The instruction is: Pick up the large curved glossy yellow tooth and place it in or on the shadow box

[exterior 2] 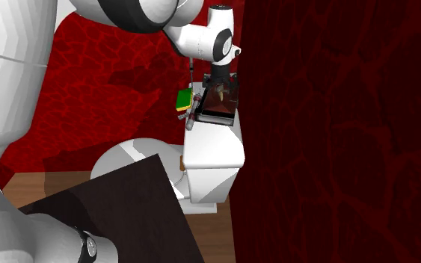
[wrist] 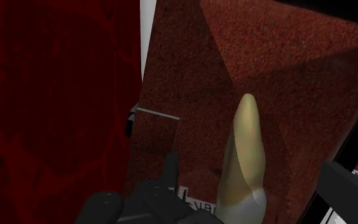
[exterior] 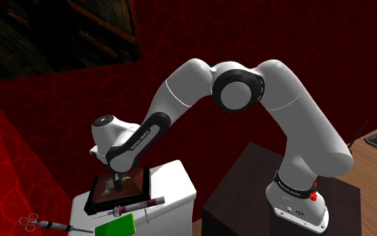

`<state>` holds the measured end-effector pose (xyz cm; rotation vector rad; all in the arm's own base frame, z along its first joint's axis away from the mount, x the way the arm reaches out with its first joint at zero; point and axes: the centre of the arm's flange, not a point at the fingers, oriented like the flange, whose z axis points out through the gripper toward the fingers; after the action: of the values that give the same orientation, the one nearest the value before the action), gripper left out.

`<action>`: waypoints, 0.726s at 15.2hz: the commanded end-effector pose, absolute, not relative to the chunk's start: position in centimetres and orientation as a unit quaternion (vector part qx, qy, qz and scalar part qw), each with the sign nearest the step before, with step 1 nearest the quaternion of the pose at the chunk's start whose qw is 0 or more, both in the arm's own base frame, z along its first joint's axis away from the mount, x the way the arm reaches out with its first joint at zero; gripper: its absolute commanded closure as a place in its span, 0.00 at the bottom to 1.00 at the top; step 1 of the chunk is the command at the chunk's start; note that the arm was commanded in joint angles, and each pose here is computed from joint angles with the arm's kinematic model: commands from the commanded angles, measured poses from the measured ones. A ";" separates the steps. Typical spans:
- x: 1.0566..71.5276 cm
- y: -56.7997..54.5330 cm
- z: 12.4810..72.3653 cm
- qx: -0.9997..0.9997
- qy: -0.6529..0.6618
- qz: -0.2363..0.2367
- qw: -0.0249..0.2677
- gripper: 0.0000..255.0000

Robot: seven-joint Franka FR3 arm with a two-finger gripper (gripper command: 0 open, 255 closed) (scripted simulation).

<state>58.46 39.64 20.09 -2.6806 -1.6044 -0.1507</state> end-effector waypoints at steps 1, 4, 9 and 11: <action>58.4 39.6 22.1 -0.857 -0.513 -0.049 0.007 0.00; 58.3 39.4 24.4 -0.857 -0.513 -0.049 0.007 0.00; 58.3 39.4 24.4 -0.857 -0.513 -0.049 0.007 0.00; 58.3 39.4 24.4 -0.857 -0.513 -0.049 0.007 0.00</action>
<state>58.25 39.43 24.42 -2.6806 -1.6044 -0.1520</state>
